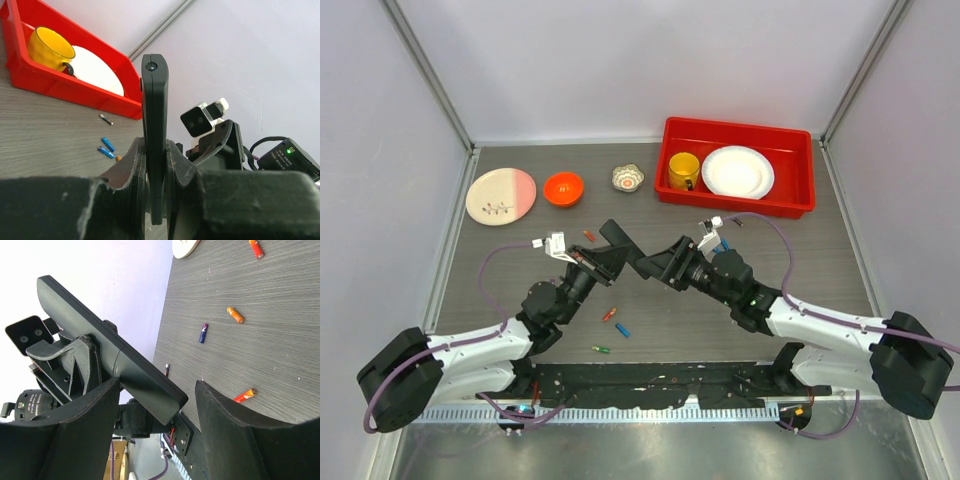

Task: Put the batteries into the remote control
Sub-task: Remove the battery cover from the remote control.

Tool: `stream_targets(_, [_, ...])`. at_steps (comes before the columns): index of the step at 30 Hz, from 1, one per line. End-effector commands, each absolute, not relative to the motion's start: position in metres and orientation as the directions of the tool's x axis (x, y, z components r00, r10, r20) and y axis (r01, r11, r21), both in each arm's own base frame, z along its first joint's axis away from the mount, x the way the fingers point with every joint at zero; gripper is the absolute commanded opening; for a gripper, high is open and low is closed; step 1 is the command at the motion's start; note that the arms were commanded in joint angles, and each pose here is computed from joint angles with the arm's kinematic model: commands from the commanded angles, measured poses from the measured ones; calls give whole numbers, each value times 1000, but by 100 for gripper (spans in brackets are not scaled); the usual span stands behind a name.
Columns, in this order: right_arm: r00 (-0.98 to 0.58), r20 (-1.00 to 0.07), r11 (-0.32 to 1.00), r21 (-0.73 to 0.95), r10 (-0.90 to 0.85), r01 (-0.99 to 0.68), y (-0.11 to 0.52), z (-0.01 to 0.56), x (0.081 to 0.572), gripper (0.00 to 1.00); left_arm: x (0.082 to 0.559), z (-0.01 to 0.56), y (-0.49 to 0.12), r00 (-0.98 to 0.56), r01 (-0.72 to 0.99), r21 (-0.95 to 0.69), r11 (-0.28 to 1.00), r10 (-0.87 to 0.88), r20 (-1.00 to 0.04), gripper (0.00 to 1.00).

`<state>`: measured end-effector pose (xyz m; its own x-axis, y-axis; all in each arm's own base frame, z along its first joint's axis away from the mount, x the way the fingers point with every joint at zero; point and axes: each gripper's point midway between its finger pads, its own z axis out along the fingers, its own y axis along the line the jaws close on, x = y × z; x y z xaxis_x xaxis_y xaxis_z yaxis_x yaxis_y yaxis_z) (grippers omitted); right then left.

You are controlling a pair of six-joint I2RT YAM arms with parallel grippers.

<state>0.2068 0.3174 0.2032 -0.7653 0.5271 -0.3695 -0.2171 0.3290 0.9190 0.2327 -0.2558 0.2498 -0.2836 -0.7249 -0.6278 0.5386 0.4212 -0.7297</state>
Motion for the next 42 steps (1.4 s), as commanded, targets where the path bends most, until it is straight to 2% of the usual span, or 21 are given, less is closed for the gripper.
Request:
stream_targets(1, [-739,-373,267,927,561,-265,323,233,215,63,231,266,-252,-238,579,-712,398,-752,-614,0])
stream_targets(10, [-742,-371,277,927,558,-254,323,225,215,47,230,267,-252,-247,583,-718,380,-759,-603,0])
stream_targets(15, [-738,-374,277,926,562,-258,318,223,213,43,229,268,-250,-240,583,-716,383,-761,-602,0])
stream_targets(17, [-739,-377,278,924,559,-261,318,224,212,47,230,267,-250,-239,580,-717,386,-761,-603,0])
stream_targets(19, [-739,-379,273,924,557,-269,319,228,212,61,230,264,-250,-241,575,-718,391,-758,-606,0])
stream_targets(22, [-733,-392,291,918,556,-270,317,230,213,71,232,261,-249,-241,564,-724,397,-759,-605,0])
stream_targets(30, [-705,-486,402,865,517,-302,307,233,214,82,235,255,-246,-254,525,-754,395,-773,-582,0])
stream_targets(33, [-675,-571,516,796,468,-316,297,230,218,85,236,251,-245,-272,499,-778,381,-784,-558,0])
stream_targets(38, [-610,-731,723,595,306,-351,262,230,219,89,238,244,-247,-333,446,-830,335,-799,-501,0])
stream_targets(42, [-585,-796,835,422,155,-354,239,227,219,90,238,236,-262,-447,419,-862,285,-762,-469,0])
